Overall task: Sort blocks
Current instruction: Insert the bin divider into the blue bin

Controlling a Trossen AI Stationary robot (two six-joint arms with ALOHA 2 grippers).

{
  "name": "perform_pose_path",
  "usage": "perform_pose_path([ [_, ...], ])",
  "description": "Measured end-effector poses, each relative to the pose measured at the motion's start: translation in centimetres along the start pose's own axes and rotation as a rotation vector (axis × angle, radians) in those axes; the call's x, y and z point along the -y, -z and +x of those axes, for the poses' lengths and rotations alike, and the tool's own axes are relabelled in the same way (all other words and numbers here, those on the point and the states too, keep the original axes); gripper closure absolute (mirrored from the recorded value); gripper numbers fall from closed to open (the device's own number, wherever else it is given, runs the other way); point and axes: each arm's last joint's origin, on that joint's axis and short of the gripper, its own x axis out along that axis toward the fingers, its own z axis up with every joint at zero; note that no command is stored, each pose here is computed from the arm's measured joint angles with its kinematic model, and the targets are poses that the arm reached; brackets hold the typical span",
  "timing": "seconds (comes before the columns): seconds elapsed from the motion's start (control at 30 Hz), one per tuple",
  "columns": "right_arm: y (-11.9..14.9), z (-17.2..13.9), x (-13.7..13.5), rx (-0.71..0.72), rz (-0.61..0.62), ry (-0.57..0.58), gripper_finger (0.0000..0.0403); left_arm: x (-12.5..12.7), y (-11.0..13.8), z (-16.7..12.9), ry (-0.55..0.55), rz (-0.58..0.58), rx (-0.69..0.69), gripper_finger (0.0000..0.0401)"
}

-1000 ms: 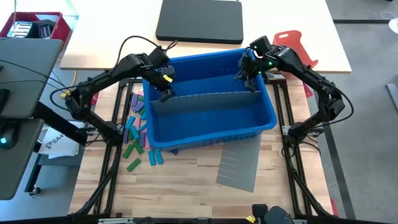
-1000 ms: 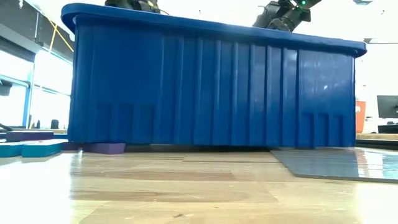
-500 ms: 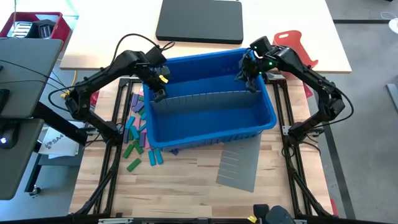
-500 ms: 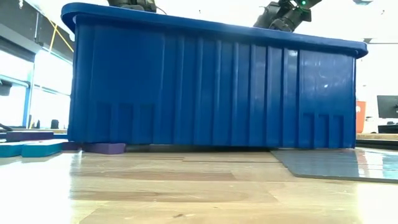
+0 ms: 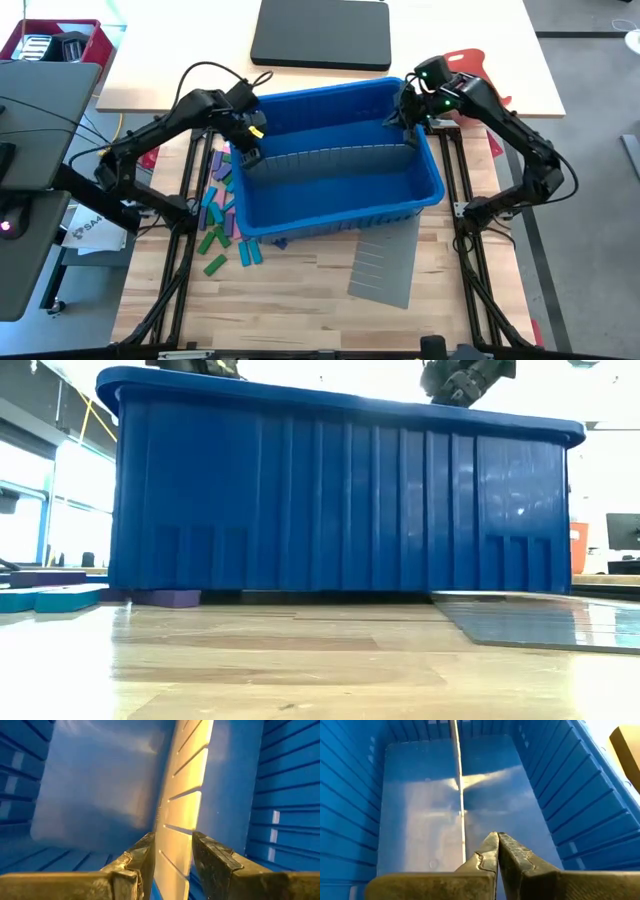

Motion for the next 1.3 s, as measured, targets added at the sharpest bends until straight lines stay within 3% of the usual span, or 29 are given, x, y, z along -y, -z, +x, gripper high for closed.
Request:
perform_pose_path([
  [0.6, -0.04, -0.12, -0.06, 0.002, 0.020, 0.003, 0.0399, 0.13, 0.53, -0.08, -0.022, -0.002, 0.092, 0.0279],
  [1.3, -0.04, -0.12, -0.06, 0.002, 0.020, 0.003, 0.0399, 0.13, 0.56, -0.05, -0.020, -0.003, 0.088, 0.0279],
])
